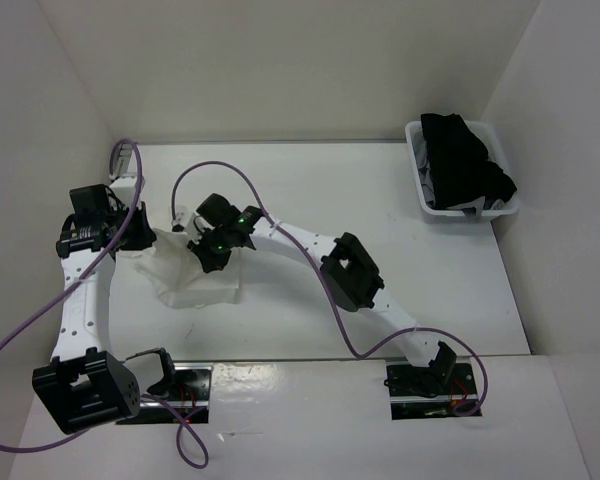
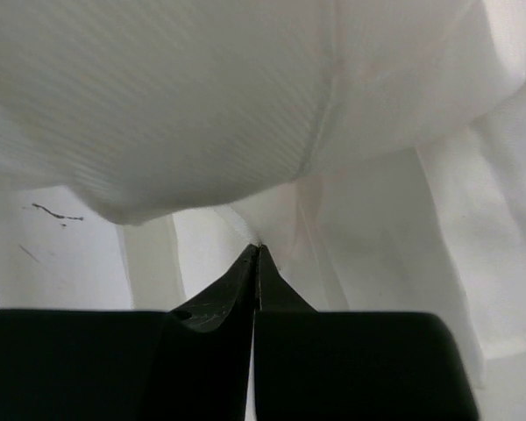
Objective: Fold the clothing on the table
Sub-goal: Flatten the skirt out
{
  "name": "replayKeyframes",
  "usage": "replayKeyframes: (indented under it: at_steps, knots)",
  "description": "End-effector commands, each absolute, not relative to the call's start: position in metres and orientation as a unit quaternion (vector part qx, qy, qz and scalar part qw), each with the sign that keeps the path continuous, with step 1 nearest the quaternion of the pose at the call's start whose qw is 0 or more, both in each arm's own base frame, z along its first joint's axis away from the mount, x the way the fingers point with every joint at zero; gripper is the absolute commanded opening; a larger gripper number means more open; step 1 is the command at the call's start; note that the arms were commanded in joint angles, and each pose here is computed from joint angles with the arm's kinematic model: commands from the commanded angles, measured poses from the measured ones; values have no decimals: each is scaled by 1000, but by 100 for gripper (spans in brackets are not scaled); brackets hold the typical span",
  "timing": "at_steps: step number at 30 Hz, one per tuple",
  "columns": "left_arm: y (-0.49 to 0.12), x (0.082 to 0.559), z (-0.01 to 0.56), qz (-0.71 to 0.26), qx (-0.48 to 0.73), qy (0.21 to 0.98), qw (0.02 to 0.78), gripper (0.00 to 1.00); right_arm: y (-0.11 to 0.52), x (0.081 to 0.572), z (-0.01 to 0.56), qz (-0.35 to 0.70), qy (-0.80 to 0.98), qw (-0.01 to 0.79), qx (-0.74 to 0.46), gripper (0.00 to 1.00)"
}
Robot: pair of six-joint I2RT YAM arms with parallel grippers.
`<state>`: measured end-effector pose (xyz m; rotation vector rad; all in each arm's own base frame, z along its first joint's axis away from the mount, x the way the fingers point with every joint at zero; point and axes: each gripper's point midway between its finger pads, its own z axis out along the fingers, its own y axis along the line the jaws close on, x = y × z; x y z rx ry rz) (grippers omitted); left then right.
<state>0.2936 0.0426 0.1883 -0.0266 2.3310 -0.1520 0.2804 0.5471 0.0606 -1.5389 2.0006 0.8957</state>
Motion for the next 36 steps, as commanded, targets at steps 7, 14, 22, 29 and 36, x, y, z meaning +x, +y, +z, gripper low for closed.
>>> replayKeyframes:
  at_steps: [7, 14, 22, 29, 36]
  knots:
    - [39, 296, 215, -63, 21, 904, 423, 0, 489, 340, 169, 287, 736, 348, -505, 0]
    - [29, 298, 221, -82, 43, 899, 428, 4, 431, 371, 233, 232, 737, 424, -472, 0]
    - [6, 301, 216, -123, 78, 902, 406, 4, 378, 367, 252, 181, 743, 440, -470, 0]
    - [3, 301, 210, -134, 79, 904, 398, 15, 340, 356, 229, 145, 767, 413, -468, 71]
    - [6, 289, 200, -119, 73, 908, 396, 17, 329, 359, 215, 220, 768, 392, -456, 79]
